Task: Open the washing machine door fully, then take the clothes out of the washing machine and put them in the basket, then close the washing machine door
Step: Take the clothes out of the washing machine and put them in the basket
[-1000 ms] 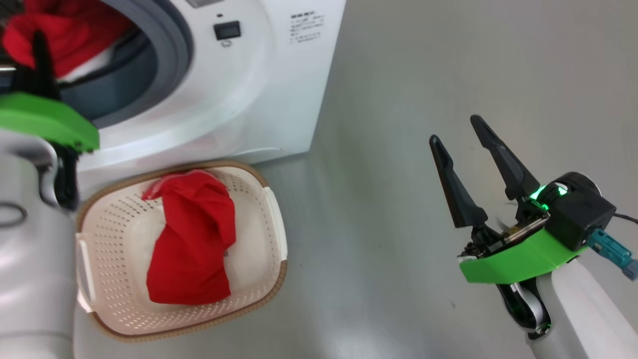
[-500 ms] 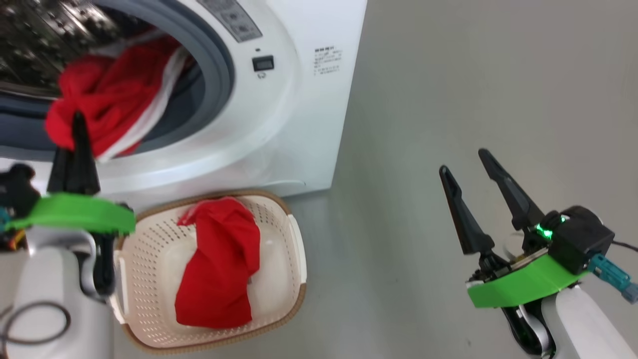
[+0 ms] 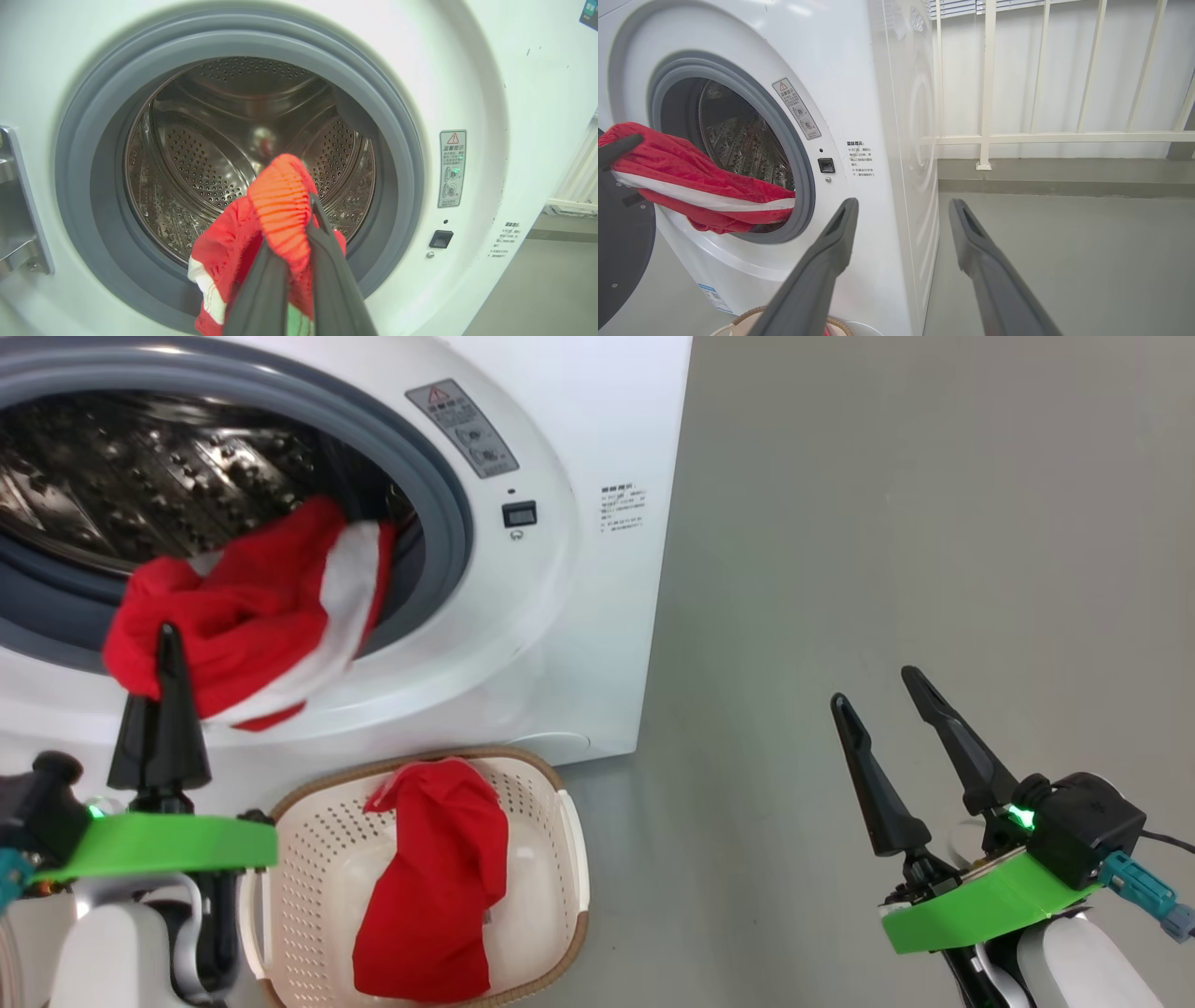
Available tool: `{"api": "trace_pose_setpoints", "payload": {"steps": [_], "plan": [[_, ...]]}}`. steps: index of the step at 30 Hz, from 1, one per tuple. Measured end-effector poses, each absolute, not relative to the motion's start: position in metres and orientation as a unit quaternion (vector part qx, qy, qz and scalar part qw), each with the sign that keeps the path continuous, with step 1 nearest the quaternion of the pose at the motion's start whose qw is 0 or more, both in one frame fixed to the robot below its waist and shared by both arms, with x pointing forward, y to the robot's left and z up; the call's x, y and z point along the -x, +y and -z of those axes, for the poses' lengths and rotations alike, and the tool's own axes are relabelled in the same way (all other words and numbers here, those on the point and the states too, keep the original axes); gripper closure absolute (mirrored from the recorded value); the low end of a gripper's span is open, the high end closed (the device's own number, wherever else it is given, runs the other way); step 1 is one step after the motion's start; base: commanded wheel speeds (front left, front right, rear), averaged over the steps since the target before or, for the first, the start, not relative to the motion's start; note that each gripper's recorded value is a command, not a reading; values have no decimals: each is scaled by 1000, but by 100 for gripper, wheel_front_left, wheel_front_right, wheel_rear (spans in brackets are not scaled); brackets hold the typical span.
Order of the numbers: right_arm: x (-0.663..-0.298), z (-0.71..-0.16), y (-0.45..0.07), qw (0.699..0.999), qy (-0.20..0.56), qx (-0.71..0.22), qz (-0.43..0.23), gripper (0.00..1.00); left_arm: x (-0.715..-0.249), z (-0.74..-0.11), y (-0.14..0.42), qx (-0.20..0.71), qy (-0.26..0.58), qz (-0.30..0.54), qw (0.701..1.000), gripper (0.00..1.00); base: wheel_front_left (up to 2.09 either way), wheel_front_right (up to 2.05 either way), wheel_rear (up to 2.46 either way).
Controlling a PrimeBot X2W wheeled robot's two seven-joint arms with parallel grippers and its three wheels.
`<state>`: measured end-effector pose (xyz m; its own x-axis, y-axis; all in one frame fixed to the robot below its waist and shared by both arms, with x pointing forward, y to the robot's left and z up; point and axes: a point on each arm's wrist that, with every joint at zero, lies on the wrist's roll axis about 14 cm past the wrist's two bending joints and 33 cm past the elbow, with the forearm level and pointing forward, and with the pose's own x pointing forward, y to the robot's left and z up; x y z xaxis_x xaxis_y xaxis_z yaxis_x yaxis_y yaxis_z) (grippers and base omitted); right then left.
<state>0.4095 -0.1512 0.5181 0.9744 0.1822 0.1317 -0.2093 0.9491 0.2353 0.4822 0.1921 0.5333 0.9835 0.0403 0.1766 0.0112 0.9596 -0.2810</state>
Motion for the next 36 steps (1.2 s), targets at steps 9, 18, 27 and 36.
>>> {"api": "trace_pose_setpoints", "payload": {"steps": [9, 18, 27, 36], "plan": [[-401, -524, -150, 985, -60, -125, -101, 0, -452, -563, 180, 150, -132, 4, 980, 100, 0, 0, 0], [-405, -513, -147, 985, -45, -126, -105, 0, -444, -550, 164, 181, -103, 15, 978, 100, 0, 0, 0], [-420, -497, -144, 986, -27, -127, -109, 0, -452, -449, 149, 214, 49, 3, 976, 100, 0, 0, 0], [-438, -483, -145, 986, -15, -126, -106, 0, -467, -382, 133, 232, 141, -2, 962, 100, 0, 0, 0]]}}
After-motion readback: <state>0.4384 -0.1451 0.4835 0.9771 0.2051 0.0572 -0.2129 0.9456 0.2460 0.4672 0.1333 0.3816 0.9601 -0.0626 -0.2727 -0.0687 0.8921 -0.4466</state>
